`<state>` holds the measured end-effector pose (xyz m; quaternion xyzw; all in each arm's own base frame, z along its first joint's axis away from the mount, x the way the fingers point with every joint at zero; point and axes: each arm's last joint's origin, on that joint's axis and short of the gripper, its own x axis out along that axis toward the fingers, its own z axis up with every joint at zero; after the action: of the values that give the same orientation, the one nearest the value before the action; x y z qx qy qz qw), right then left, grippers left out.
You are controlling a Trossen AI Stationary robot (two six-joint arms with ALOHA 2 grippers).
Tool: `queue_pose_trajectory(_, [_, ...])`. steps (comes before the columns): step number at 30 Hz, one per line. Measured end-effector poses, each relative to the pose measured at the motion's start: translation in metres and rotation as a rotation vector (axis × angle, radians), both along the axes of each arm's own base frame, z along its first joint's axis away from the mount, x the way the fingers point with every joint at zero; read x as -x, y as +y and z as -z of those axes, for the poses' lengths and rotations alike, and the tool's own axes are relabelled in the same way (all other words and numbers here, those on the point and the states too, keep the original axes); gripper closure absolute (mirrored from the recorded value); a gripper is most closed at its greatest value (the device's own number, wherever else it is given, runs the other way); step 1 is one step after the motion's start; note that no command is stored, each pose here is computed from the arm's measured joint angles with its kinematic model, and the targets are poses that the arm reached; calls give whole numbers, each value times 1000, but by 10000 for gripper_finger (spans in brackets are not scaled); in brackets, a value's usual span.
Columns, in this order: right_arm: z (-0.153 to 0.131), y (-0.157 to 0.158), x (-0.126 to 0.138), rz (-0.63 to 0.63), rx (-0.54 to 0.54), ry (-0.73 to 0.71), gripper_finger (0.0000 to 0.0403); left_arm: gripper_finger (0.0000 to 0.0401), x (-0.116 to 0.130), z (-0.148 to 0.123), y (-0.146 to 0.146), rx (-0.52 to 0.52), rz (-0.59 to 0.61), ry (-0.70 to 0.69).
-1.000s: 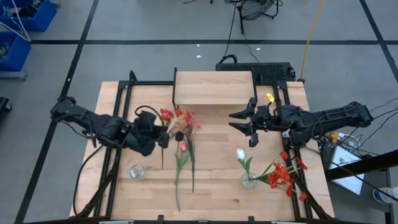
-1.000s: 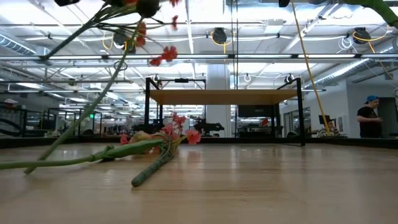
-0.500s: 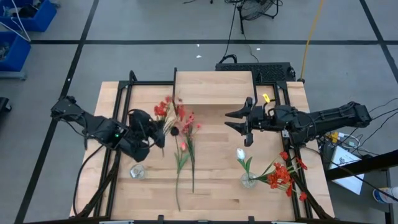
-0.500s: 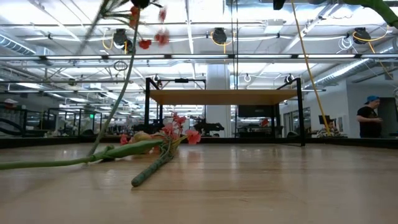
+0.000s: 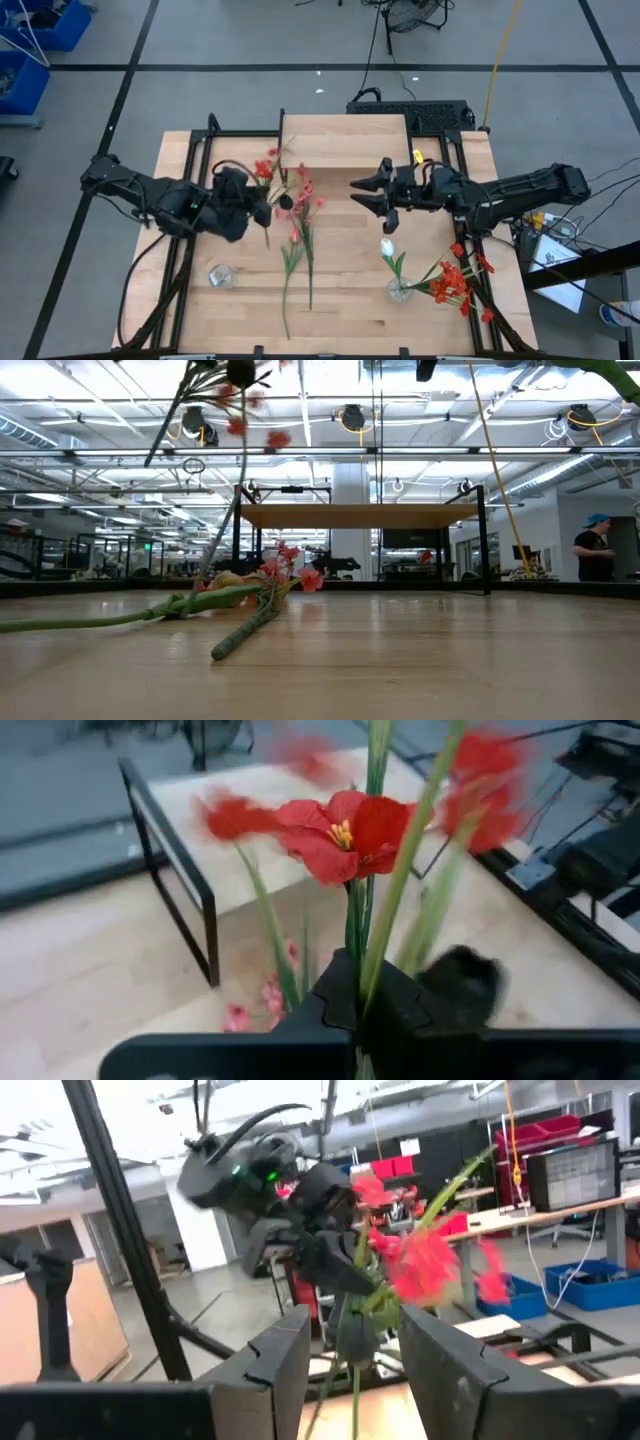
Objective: Pick and place flowers into a vace then onto a shelf
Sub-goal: Put the orange flowers into the left transparent vase
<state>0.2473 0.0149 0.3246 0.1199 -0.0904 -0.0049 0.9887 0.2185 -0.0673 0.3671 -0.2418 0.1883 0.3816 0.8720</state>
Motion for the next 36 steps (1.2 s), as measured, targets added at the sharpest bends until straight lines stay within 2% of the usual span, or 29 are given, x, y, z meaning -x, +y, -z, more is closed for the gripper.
queue_pose_trajectory(2, [0, 0, 0, -2, -9, 1, 259, 396, 1, 1, -2, -14, 15, 12])
queue_pose_trajectory(6, [3, -1, -3, 1, -26, 11, 259, 396, -3, 15, 16, 159, 33, 146])
queue_pose_trajectory(8, [4, -2, -3, 8, -18, 18, 259, 397, -3, 17, 22, 253, 29, 173])
queue_pose_trajectory(9, [3, -3, -3, 13, -19, 12, 259, 396, -3, 16, 22, 263, 39, 174])
queue_pose_trajectory(11, [2, -5, -3, 22, -19, 1, 259, 396, -4, 8, 20, 229, 57, 138])
queue_pose_trajectory(15, [2, -9, -3, 43, -25, 1, 259, 397, 8, -27, 15, 156, 34, -9])
queue_pose_trajectory(19, [0, -9, -2, 63, -31, -22, 259, 395, 17, -48, 4, 18, 61, -46])
queue_pose_trajectory(22, [0, -10, -2, 92, -33, -23, 259, 396, 23, -54, -7, -95, 159, -9])
queue_pose_trajectory(28, [-3, -11, -2, 109, -40, -47, 259, 395, 39, -56, -19, -56, 193, -52])
queue_pose_trajectory(36, [-2, -11, -2, 110, -33, -43, 259, 396, 56, -52, -51, -158, 272, -80])
